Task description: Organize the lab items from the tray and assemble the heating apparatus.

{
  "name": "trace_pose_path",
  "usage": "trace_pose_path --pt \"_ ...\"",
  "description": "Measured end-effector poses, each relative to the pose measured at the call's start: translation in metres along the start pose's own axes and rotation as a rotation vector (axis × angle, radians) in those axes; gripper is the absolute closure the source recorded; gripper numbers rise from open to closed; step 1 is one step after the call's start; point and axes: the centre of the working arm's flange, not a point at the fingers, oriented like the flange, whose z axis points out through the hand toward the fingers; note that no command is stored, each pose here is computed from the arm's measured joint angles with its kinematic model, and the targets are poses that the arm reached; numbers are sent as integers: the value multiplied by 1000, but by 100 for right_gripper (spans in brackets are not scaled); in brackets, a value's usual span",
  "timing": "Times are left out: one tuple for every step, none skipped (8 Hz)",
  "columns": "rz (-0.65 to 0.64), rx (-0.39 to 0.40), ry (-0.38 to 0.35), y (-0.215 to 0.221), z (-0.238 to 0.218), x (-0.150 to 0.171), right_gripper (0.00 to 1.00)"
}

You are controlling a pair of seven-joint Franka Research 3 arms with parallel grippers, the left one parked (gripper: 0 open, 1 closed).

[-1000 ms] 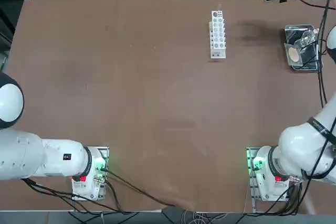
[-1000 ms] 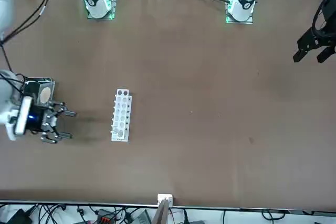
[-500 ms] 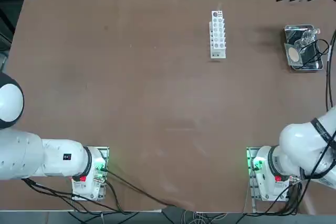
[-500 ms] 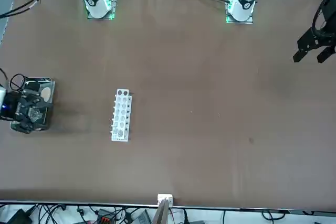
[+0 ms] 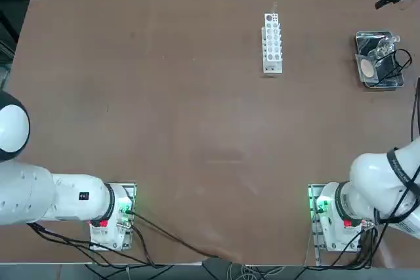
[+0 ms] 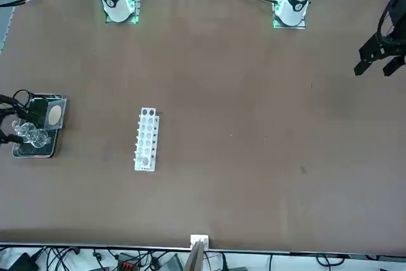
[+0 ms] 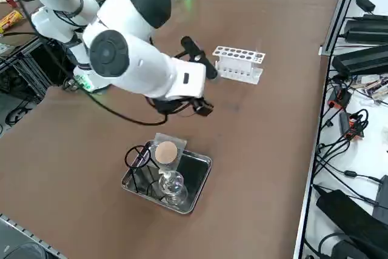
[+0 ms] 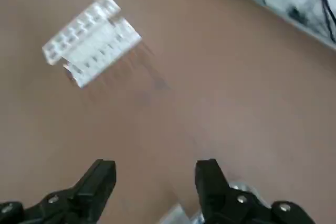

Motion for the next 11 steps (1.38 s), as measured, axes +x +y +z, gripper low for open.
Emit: trace_pose_path --pt "100 -59 -58 9 -8 -18 5" --pt "192 -122 -110 16 -13 -28 4" --pt "274 -174 -146 21 -15 -32 4" --pt "355 -205 -156 25 -13 -34 4" --pt "431 -214 -155 29 -8 -36 4" --pt "496 -221 -156 34 1 -42 4" --pt "552 -256 -171 42 8 -48 4" --pt "600 -309 -201 50 14 -53 4" --pt "630 -354 -224 58 22 -58 4" --pt "655 -386 -241 65 32 -63 4" --pt "693 -413 -265 72 41 -69 4"
